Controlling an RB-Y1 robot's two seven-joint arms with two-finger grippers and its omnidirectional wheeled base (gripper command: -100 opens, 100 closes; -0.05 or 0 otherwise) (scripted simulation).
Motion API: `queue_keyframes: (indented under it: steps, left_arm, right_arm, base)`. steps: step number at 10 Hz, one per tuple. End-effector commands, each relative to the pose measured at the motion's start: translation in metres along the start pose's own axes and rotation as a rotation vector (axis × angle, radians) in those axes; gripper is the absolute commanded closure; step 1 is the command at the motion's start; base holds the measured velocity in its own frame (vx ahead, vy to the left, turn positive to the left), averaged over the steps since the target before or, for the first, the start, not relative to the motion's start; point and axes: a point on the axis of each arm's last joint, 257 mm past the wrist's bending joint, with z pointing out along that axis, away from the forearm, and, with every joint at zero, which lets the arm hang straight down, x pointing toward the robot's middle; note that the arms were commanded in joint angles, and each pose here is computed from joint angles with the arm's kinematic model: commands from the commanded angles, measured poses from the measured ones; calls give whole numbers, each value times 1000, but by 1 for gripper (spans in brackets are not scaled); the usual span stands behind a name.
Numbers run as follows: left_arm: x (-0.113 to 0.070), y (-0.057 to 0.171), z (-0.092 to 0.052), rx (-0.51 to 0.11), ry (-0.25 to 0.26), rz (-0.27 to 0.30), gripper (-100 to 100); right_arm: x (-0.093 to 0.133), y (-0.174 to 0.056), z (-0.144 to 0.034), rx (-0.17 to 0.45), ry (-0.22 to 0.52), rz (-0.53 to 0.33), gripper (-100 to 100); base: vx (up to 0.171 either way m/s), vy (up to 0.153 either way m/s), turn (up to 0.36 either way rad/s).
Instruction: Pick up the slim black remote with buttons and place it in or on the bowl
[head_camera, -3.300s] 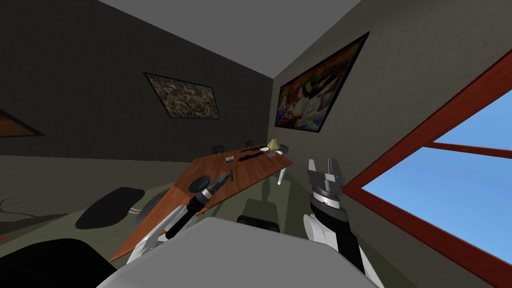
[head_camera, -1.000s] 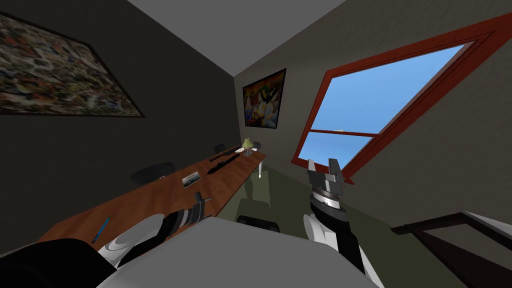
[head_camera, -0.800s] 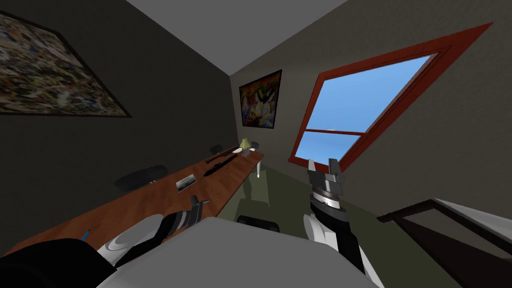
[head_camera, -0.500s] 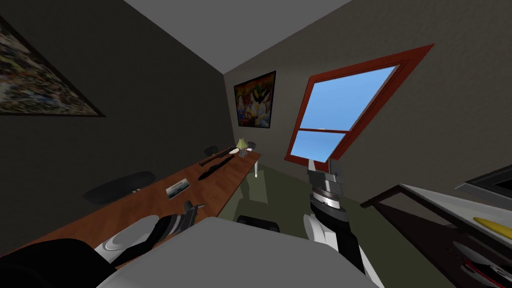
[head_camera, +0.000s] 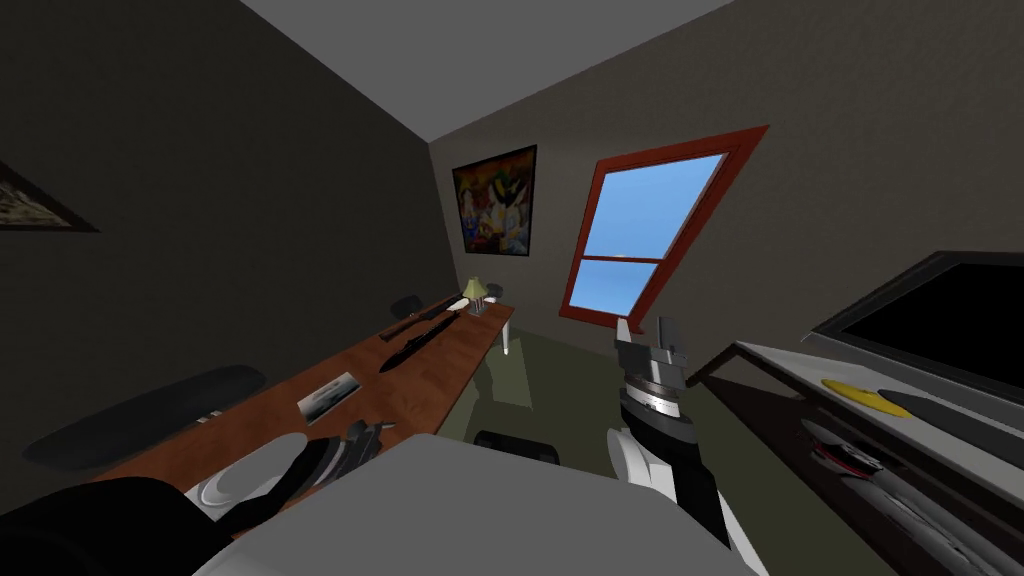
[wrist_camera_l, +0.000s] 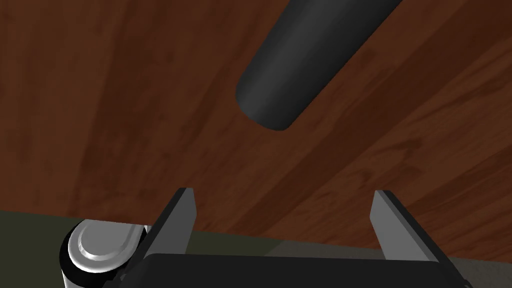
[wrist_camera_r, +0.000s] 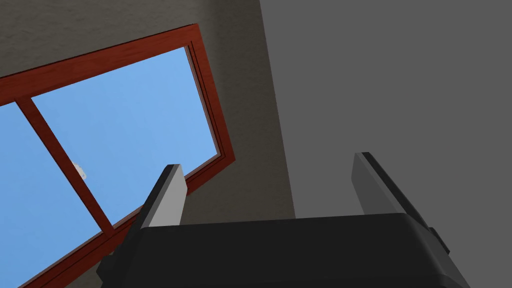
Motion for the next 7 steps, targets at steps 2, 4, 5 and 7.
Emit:
queue_keyframes:
  steps: [2,4,5,7]
  left_arm:
    - [26,-11,-6,51,65,67,-100]
    - [44,-19,-13,91,113,117,-100]
    - [60,-26,-20,127,152,159,-100]
    - [75,-33,-26,165,190,203,-100]
  right_arm:
    - [0,0,0,0,0,0,0]
    - [0,0,0,0,0,0,0]
    - [0,0,0,0,0,0,0]
    - [0,0,0,0,0,0,0]
  base:
    - [-24,39,-194]
    - [-26,44,-198]
    - [-17,36,-234]
    - [-23,39,-134]
